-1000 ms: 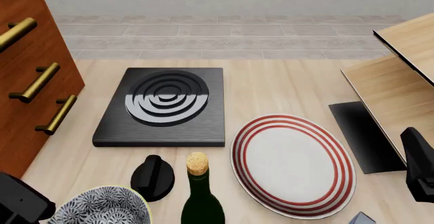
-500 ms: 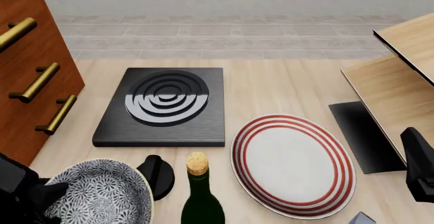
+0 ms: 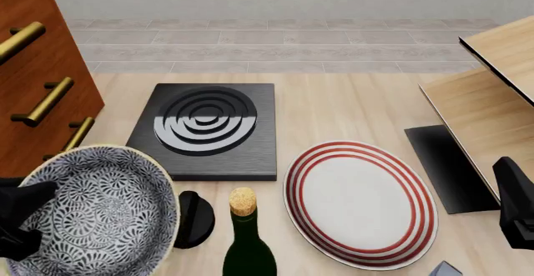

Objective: Put the bowl on the top of the cabinet.

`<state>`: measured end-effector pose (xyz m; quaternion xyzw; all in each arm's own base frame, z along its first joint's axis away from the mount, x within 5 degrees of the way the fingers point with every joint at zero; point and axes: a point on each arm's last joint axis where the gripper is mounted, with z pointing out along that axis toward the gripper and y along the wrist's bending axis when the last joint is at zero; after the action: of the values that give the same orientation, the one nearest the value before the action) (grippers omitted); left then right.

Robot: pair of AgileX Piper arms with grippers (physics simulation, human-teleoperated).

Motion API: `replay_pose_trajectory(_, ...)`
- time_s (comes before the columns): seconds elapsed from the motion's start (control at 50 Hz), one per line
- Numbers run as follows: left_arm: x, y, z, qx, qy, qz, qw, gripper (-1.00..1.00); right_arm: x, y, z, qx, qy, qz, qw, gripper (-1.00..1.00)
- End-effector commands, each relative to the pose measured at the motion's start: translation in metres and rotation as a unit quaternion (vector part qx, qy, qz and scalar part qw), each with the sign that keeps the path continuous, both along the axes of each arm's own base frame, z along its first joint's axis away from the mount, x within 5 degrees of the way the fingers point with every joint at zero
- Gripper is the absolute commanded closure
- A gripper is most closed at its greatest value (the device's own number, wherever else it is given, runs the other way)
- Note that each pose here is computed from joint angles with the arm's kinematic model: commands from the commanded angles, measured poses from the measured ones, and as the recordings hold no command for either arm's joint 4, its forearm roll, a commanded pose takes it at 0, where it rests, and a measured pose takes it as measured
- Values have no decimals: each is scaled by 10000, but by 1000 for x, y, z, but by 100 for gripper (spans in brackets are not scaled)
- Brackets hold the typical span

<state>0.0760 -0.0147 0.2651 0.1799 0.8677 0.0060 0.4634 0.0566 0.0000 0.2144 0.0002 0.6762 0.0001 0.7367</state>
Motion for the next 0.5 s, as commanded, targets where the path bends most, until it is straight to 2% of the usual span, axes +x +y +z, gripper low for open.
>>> replay_pose_trajectory(0.02,-1,2,37,-236,-470,236,9983,100,0,0,0,-1,0,0,10000,-100)
replay_pose_trajectory(0.06,-2,3,45,-242,-607,264,9975,100,0,0,0,0,0,0,10000,-100)
replay_pose_trajectory(0.1,1,2,50,-383,-542,336,9972,100,0,0,0,-1,0,0,10000,-100)
replay_pose_trajectory(0.18,2,4,55,-401,-646,457,9961,100,0,0,0,0,1,-1,10000,-100)
replay_pose_trajectory(0.26,4,8,75,-564,-933,803,9908,100,0,0,0,0,0,0,10000,-100)
replay_pose_trajectory(0.4,4,11,91,-745,-1153,1052,9849,100,0,0,0,0,-1,1,10000,-100)
replay_pose_trajectory(0.5,8,17,110,-911,-1434,1437,9749,100,0,0,0,-1,1,1,10000,-100)
